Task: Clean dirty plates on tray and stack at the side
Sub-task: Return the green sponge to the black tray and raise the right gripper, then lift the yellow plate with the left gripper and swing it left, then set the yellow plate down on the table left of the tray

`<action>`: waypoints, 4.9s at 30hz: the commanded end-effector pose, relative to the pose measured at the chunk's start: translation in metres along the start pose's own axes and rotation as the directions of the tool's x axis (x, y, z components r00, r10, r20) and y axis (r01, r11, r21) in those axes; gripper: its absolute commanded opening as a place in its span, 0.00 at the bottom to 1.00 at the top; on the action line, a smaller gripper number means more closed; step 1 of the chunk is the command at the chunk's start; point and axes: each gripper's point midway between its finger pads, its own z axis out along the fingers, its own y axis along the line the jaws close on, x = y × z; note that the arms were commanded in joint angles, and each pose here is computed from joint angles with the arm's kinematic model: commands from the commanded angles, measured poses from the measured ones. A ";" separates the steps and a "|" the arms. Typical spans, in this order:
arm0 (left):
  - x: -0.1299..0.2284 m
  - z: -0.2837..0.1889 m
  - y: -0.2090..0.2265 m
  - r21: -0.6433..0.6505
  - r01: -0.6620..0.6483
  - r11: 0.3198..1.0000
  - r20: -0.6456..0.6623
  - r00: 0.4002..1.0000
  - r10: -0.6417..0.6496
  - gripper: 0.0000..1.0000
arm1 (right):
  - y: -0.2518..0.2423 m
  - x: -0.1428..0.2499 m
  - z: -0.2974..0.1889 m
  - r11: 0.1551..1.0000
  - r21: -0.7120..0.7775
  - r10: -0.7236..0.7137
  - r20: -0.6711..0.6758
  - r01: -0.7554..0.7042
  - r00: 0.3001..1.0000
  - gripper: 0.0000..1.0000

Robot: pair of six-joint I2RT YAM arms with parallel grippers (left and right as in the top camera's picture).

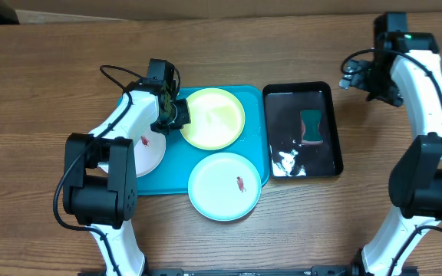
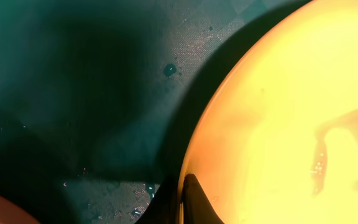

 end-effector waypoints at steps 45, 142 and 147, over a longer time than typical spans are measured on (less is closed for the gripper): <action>-0.052 -0.139 -0.153 -0.278 -0.383 0.881 0.370 0.804 0.466 0.04 | -0.014 -0.011 -0.011 0.999 -0.001 0.051 0.041 -0.051 0.998 1.00; -0.024 -0.175 -0.140 0.416 -0.089 0.905 0.091 0.994 0.056 0.04 | -0.014 -0.011 -0.011 0.999 -0.001 0.051 0.042 -0.051 0.998 1.00; -0.070 -0.192 -0.017 0.457 0.180 0.871 0.052 0.972 -0.229 0.04 | -0.014 -0.011 -0.011 0.999 -0.001 0.051 0.042 -0.051 0.998 1.00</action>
